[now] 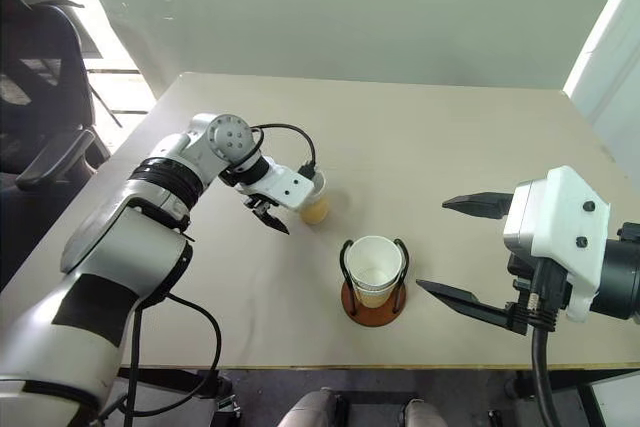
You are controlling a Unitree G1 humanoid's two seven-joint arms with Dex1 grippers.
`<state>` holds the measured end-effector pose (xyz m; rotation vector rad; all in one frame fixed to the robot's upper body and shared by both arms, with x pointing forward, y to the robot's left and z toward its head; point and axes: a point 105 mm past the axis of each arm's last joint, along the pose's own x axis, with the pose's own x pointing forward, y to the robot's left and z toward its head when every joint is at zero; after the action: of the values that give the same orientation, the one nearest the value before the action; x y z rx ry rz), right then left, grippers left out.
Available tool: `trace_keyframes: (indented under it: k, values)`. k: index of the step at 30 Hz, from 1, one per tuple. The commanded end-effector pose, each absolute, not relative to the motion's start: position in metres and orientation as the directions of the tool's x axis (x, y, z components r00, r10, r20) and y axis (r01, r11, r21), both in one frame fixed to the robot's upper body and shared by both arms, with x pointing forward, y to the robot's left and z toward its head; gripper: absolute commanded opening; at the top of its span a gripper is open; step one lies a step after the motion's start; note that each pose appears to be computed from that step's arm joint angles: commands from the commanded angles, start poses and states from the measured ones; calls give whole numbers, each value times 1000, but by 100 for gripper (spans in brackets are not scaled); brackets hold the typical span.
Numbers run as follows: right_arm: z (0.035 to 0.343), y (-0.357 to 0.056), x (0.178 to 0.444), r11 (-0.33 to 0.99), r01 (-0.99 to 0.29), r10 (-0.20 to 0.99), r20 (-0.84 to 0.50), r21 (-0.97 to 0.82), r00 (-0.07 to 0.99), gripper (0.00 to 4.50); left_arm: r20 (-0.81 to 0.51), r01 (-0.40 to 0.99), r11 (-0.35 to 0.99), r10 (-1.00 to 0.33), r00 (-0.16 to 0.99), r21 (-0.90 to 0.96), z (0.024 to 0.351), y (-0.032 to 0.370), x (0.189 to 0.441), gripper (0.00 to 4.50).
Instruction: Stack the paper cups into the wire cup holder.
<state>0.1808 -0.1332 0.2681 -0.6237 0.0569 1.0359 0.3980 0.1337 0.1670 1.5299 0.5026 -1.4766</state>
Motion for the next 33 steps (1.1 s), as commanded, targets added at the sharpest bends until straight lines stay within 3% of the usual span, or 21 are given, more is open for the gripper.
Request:
trace_keyframes:
  k: [1,9,11,18,22,26,33]
  values:
    - [276,-135,179,369,-790,774,-309,-491,553,450,-925,773,-512,-272,267,374,167,136,405,275]
    - [276,-136,178,379,-788,767,-311,-485,560,450,-915,749,-527,-239,324,402,168,141,410,10]
    - [277,-138,178,380,-787,766,-312,-486,562,450,-900,735,-519,-268,345,436,180,137,412,4]
    - [280,-142,177,376,-787,770,-308,-489,559,450,-862,744,-494,-458,216,449,243,113,393,4]
    - [281,-148,176,392,-773,754,-307,-498,580,450,-820,735,-464,-529,219,495,269,100,390,4]
    - [282,-153,175,409,-755,733,-308,-512,606,450,-749,654,-481,-631,203,583,305,68,379,4]
    - [285,-154,175,413,-736,722,-300,-536,623,450,-722,528,-642,-688,-76,556,328,22,323,4]
